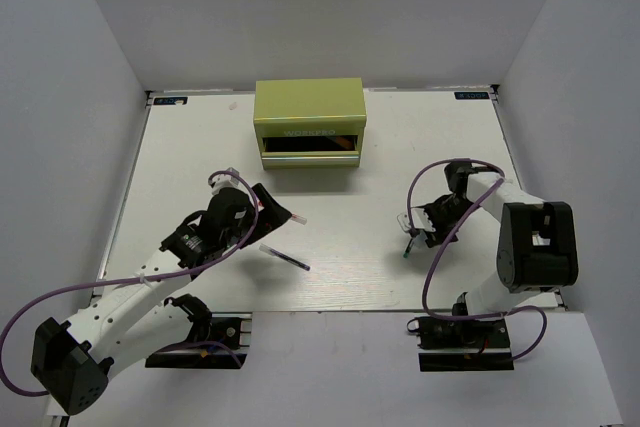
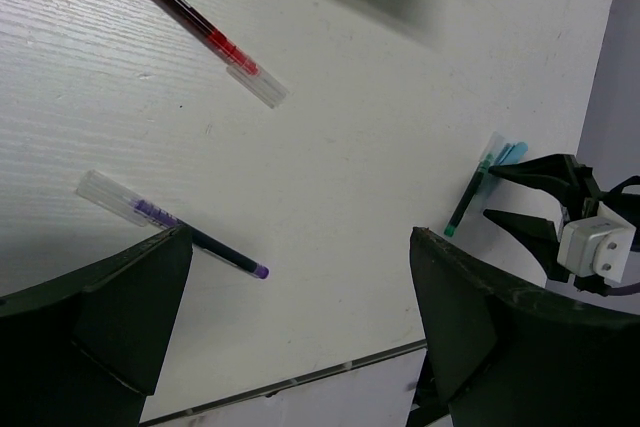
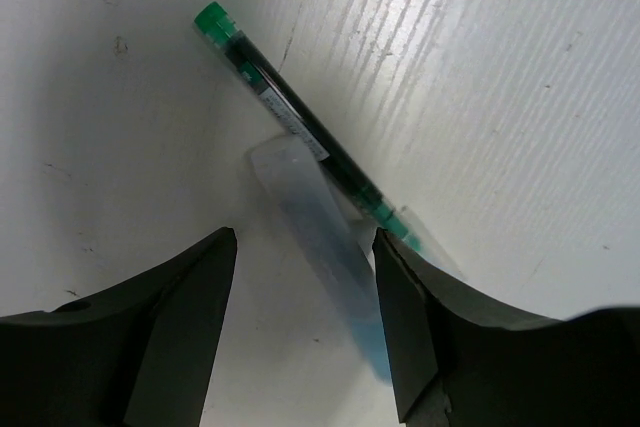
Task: Sort the stationery into containers
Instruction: Grab a piece of stationery with the right arm
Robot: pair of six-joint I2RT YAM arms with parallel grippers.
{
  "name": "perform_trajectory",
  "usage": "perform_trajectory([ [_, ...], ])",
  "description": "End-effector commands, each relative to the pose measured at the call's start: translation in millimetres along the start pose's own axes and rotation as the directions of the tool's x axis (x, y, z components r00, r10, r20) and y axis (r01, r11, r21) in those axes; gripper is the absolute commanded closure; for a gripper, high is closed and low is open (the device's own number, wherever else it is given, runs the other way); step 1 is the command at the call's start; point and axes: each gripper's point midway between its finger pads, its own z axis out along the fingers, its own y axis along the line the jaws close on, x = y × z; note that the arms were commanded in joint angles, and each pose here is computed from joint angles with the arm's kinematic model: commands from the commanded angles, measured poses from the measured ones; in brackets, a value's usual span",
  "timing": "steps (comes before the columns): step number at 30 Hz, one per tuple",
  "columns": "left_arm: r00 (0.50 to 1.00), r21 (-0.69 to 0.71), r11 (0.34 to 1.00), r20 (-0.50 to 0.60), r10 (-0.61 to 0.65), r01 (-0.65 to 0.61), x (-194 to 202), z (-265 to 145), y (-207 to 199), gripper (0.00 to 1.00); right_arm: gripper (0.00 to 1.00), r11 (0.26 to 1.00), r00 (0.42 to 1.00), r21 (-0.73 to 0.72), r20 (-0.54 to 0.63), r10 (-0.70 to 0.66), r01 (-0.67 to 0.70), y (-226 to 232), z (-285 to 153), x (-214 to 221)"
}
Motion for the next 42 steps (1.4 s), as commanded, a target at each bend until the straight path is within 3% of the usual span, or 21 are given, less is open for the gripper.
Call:
perform_trajectory([
  [1,1.0,0.008,1.0,-0.002,-0.014,0.014,-1,-3,-4,0.0,0.36,0.956,0.956,-0.037,0.001,-0.293,0.293,-11,2,1],
  [7,1.0,0.008,1.0,-0.002,-0.014,0.014,-1,-3,-4,0.0,0.39,0.951,0.953,-0.074,-0.009,-0.303,0.301,-15,4,4],
  [16,1.0,-0.014,1.0,-0.005,-0.011,0.011,0,-1,1,0.0,0.53,0.96,0.974,-0.179,-0.022,-0.224,0.217,-3,15,18],
  [23,0.999,-0.015,0.998,-0.005,-0.054,0.054,1,-3,2,0.0,0.53,0.956,0.986,-0.258,-0.049,-0.159,0.142,17,19,26],
  [24,0.999,-0.015,0.998,-0.005,-0.054,0.054,1,-3,2,0.0,0.56,0.954,0.987,-0.267,-0.05,-0.156,0.137,19,19,25],
  [25,0.998,-0.002,0.998,-0.01,-0.066,0.066,2,-3,-1,0.0,0.66,0.956,0.989,-0.269,-0.057,-0.136,0.117,20,18,26],
  [27,0.997,-0.002,0.997,-0.01,-0.075,0.075,2,-3,-2,0.0,0.77,0.956,0.994,-0.284,-0.058,-0.092,0.072,25,15,23],
  [29,0.995,-0.003,0.995,-0.01,-0.104,0.104,1,-3,-3,0.0,0.86,0.968,0.996,-0.246,-0.051,-0.07,0.056,17,9,18],
  [33,0.987,-0.013,0.987,-0.014,-0.159,0.159,3,-4,-3,0.0,0.93,0.99,0.999,-0.134,0.001,-0.037,0.037,-4,-16,-9],
  [38,0.973,-0.031,0.973,-0.018,-0.229,0.228,5,-3,-1,0.0,0.95,0.998,0.993,0.033,0.107,-0.059,0.056,-33,-59,-62],
  [42,0.955,-0.053,0.955,-0.022,-0.294,0.293,7,-3,1,0.0,0.95,0.948,0.961,0.296,0.206,-0.187,0.121,-103,-109,-125],
])
